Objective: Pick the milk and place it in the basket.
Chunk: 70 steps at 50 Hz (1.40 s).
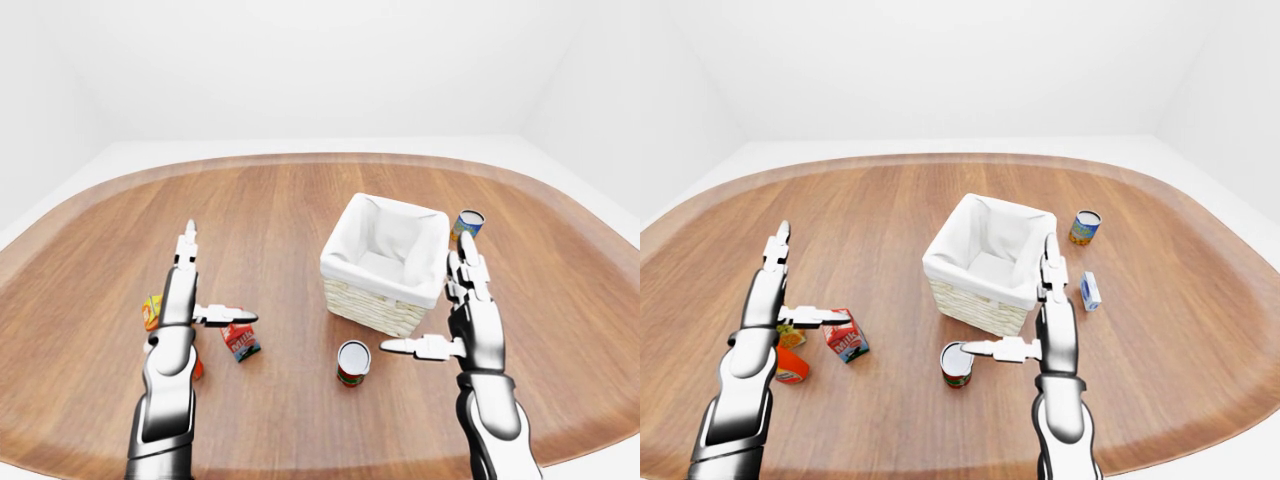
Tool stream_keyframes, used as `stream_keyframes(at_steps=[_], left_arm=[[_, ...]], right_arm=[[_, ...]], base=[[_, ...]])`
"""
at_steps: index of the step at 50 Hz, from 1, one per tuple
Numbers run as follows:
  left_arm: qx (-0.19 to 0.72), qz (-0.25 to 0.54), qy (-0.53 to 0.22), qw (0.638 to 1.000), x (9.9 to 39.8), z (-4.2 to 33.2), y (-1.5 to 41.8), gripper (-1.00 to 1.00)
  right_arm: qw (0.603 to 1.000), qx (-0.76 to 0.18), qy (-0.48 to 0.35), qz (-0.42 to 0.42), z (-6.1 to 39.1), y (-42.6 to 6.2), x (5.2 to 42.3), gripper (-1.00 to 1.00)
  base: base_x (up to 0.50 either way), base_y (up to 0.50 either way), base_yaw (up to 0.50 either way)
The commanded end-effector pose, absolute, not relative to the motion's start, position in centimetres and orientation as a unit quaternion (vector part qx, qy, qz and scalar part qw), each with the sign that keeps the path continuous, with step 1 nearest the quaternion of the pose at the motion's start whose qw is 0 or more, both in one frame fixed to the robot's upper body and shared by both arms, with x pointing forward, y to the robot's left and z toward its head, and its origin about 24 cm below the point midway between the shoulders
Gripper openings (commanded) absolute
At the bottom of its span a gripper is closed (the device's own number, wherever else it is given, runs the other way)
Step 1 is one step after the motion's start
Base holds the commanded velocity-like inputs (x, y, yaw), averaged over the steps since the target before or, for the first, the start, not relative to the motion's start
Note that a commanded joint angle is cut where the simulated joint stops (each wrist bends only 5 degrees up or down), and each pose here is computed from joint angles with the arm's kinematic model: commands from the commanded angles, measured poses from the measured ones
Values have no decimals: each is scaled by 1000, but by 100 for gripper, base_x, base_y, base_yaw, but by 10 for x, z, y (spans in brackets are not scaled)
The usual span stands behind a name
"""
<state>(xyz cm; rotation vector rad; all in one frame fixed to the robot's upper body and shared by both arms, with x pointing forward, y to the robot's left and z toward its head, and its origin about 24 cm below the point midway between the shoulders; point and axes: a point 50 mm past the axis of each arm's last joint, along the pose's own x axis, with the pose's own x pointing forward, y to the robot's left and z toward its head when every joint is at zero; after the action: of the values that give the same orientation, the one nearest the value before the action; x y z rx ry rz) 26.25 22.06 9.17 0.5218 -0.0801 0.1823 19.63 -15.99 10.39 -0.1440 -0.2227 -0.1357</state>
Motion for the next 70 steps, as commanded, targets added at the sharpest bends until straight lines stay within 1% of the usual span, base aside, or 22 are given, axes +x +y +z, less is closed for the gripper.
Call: stream_keyframes(at_steps=[1,4,11,20,23,26,30,53,70], left_arm=[[256,88,-22,963,273,85,224,100],[257,89,-30,962,275,90,225,100],[254,89,-6,963,275,77,224,100],[262,84,-7,961,273,78,223,100],[262,86,13,961,277,68,224,100],[261,84,11,962,279,69,223,100],[262,77,1,962,277,73,218,100],[263,71,25,962,268,59,217,100],[252,79,68,962,272,39,222,100]], right_arm=[[989,-70,-110,-69,104,-161,197,100],[989,-70,-110,-69,104,-161,197,100],[989,-70,-110,-69,105,-161,197,100],[989,-68,-110,-69,106,-161,196,100],[989,-67,-114,-69,109,-161,195,100],[988,-66,-119,-68,112,-161,194,100],[989,-66,-114,-69,109,-161,195,100],[989,-65,-116,-71,110,-162,196,100],[989,-65,-115,-71,110,-162,196,100]], base=[[0,0,0],[0,0,0],[0,0,0],[0,0,0],[0,0,0],[0,0,0],[0,0,0],[0,0,0],[0,0,0]])
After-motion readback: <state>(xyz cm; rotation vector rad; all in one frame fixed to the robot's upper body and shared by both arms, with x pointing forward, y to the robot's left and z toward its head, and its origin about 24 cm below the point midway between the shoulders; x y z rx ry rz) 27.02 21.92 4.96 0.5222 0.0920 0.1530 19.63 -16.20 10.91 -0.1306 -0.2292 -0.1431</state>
